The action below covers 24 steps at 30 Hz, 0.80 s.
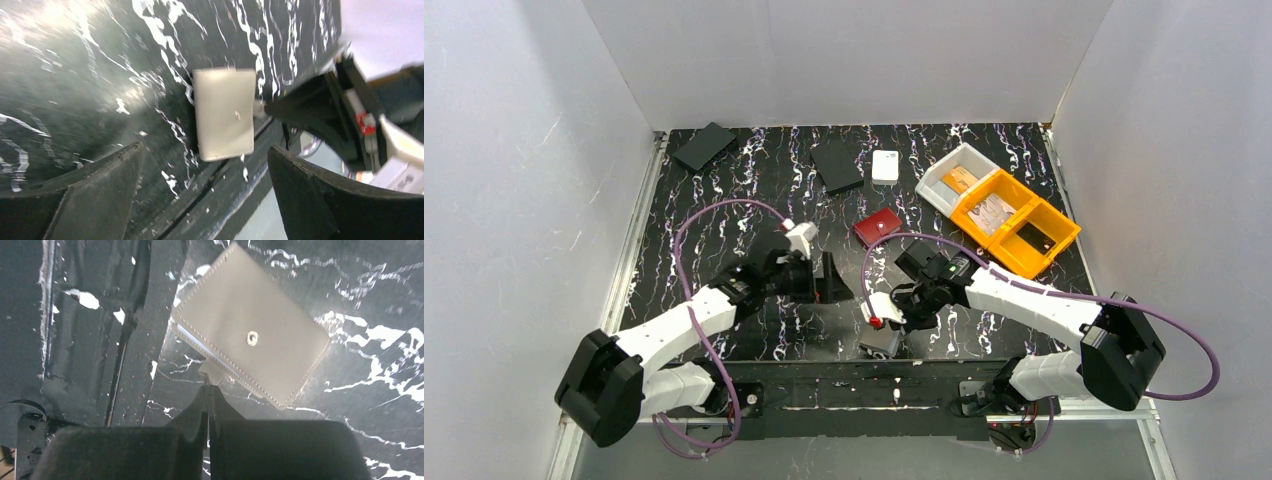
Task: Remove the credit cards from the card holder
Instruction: Open the card holder at the center of the board.
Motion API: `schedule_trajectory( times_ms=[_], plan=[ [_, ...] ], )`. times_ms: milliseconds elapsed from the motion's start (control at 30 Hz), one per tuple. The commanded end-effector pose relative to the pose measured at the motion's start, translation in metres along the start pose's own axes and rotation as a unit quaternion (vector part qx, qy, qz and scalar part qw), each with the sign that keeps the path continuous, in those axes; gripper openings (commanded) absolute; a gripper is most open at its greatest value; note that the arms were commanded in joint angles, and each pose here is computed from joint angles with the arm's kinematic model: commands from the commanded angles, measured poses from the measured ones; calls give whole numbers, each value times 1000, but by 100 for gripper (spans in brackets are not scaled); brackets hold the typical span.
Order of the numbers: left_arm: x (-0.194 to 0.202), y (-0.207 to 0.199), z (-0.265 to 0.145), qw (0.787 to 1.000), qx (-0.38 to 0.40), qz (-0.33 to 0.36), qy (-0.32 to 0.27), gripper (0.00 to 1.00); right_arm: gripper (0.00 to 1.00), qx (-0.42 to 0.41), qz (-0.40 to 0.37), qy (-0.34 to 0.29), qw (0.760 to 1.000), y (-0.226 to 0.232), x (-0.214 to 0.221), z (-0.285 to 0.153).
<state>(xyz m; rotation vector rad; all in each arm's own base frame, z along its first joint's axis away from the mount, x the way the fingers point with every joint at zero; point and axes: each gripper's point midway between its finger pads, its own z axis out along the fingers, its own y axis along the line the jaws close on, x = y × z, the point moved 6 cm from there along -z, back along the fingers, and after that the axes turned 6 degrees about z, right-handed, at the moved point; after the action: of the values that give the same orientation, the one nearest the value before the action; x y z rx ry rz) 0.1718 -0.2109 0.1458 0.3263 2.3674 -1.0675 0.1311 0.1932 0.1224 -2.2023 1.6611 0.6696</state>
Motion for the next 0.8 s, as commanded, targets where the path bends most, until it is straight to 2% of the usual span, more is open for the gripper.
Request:
schedule_trajectory(
  times_ms=[0, 267, 467, 600, 767],
  plan=[
    [29, -13, 11, 994, -31, 60, 81, 97, 1, 12, 30, -23, 999, -5, 10, -5],
    [34, -30, 46, 987, -87, 103, 83, 98, 1, 39, 51, -86, 994, -6, 15, -14],
    [40, -46, 54, 989, -88, 113, 45, 98, 1, 61, 89, -130, 986, -16, 15, -22],
    [44, -46, 62, 982, -153, 112, 11, 98, 1, 49, 112, -148, 981, -18, 14, -22],
    [57, -53, 74, 978, -173, 110, 27, 98, 1, 47, 125, -177, 975, -19, 11, -28]
  ],
)
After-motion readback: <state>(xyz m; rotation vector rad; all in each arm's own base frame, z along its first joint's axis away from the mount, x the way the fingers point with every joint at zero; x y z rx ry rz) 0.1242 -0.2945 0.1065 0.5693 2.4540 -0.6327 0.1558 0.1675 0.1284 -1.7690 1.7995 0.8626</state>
